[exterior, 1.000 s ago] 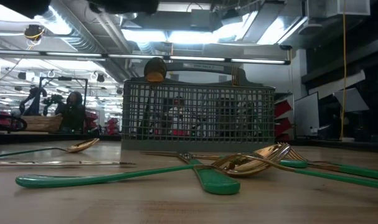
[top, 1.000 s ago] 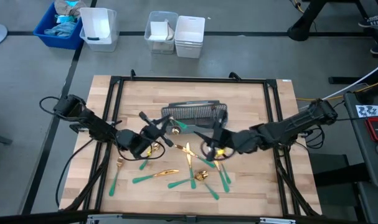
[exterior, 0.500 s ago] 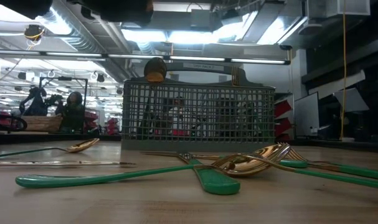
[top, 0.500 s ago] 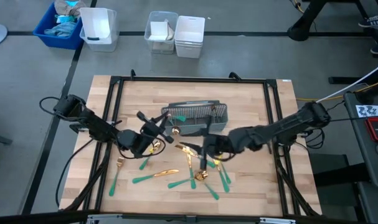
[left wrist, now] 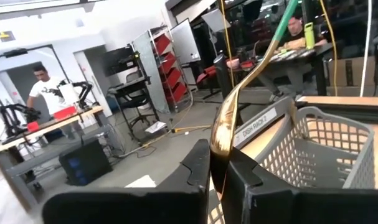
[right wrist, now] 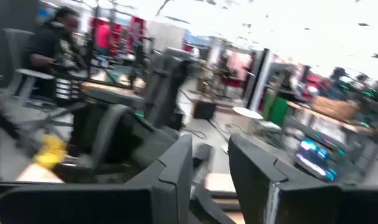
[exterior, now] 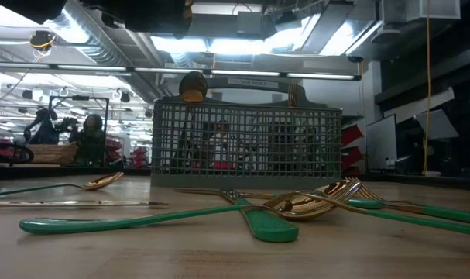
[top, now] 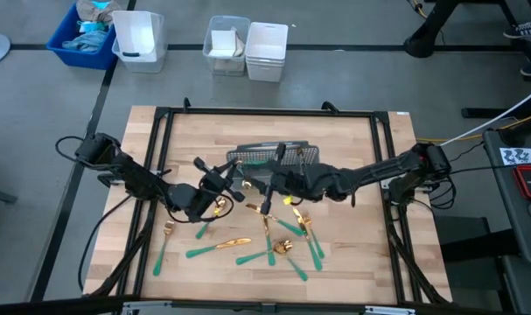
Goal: Sort silverware
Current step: Put the green spoon in the gray silverware basket
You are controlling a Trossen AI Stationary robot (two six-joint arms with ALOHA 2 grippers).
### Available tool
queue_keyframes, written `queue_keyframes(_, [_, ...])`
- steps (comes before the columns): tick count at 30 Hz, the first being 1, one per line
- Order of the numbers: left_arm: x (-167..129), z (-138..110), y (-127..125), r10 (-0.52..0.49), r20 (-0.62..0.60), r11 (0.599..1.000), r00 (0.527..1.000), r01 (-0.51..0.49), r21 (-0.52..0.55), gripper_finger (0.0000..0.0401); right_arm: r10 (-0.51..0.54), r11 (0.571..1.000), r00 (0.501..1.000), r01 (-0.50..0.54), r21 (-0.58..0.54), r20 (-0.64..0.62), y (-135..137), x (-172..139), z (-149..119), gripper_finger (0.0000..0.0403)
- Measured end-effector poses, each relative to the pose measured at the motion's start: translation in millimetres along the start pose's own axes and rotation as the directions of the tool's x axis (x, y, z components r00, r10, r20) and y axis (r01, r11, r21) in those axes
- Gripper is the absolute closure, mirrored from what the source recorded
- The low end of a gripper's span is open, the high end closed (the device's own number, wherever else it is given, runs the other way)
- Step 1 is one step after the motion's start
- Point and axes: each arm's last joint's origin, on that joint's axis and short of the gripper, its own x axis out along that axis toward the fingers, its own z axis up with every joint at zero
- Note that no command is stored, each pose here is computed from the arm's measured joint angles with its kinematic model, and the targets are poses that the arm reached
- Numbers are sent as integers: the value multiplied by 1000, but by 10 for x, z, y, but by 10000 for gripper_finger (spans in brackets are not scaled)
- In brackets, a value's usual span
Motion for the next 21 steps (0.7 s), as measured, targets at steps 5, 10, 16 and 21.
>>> queue_keyframes(5, [-5,-6,0,13,-10,999,1000,-13,37,397,-141,990,985,138,-41,-99,-31,-5,-77,298])
queue_keyframes(10, [-42,-6,-11,0,-7,999,1000,0,44,396,-266,962,945,248,-111,-190,-57,-22,-160,298])
queue_keyframes(16, [-110,6,-27,-22,-1,999,1000,22,48,398,-321,944,914,286,-168,-247,-78,-33,-228,298])
queue_keyframes(21, [-152,12,-27,-13,-8,999,1000,14,44,396,-323,946,894,294,-138,-309,-157,-13,-326,298])
